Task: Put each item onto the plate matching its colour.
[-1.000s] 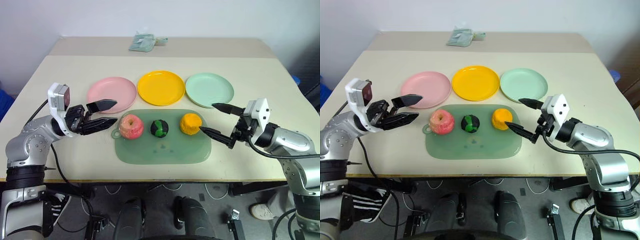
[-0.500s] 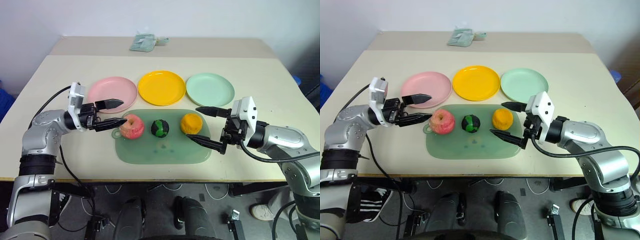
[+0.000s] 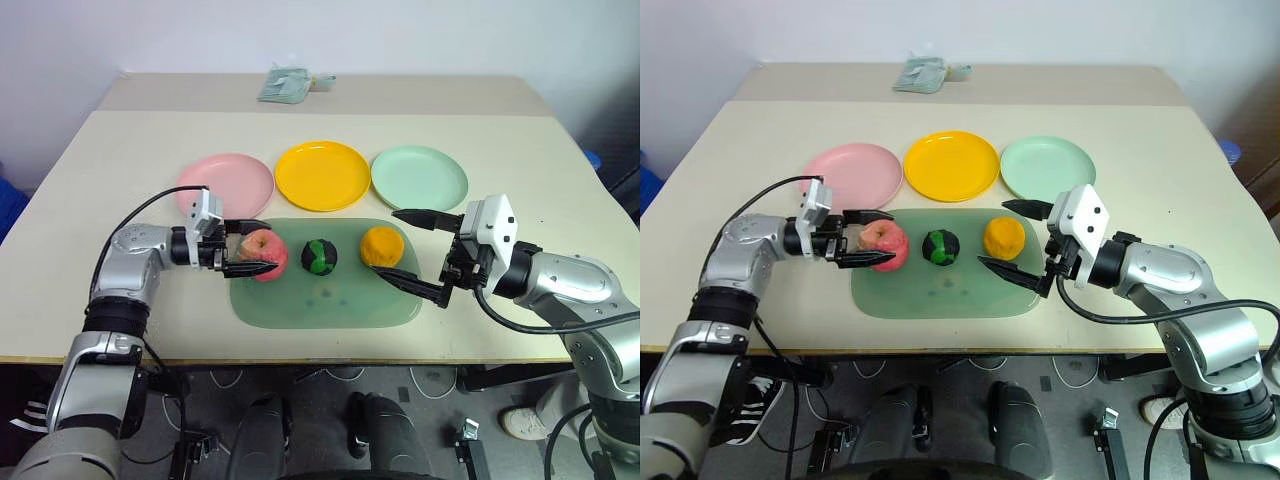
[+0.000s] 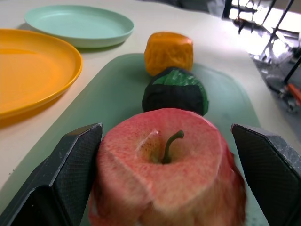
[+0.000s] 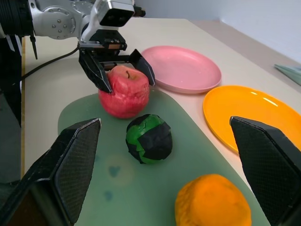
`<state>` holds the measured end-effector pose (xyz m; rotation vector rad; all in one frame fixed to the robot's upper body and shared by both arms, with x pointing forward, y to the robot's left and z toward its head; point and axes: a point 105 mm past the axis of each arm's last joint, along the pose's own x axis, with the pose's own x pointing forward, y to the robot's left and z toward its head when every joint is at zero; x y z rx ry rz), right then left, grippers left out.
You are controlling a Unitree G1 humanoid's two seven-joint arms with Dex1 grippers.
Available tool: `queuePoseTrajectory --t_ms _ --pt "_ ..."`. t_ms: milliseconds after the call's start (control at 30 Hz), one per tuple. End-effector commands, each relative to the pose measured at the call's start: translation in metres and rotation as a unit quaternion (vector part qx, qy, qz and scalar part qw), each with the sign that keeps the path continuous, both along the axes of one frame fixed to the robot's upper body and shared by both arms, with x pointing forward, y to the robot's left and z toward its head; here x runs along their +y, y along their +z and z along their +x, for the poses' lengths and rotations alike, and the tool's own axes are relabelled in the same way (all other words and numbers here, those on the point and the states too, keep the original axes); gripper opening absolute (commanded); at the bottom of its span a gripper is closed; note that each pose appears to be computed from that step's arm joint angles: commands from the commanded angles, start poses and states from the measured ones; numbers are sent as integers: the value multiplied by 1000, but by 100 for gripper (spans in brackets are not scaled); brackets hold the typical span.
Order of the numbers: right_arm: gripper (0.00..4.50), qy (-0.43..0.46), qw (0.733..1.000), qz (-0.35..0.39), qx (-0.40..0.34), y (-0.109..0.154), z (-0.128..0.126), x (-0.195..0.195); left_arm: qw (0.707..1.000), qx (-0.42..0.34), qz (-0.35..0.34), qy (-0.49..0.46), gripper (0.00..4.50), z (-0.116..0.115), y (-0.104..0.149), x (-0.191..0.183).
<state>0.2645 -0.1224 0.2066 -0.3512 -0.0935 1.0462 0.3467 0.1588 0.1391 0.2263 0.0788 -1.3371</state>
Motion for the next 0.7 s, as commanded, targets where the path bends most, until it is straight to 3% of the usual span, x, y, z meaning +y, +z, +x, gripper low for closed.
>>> queuePoseTrajectory --t_ms 33,133,233,367,533,700 --pt "450 0 999 -3 -35 13 -4 0 1000 -13 13 17 367 7 -1 4" --pt "450 -1 999 -4 -36 12 -3 -1 1000 -15 -3 22 324 8 4 7" --pt "450 -2 999 -3 -38 13 -2 0 999 -21 -32 29 324 10 13 10" --pt "450 -5 999 -1 -51 17 3 0 986 -57 -110 107 324 28 43 25" --pt "450 -32 995 23 -90 33 15 -1 954 -84 -176 226 324 55 69 42" --pt "450 -96 988 38 -111 37 44 5 906 -141 -172 359 324 80 84 61"
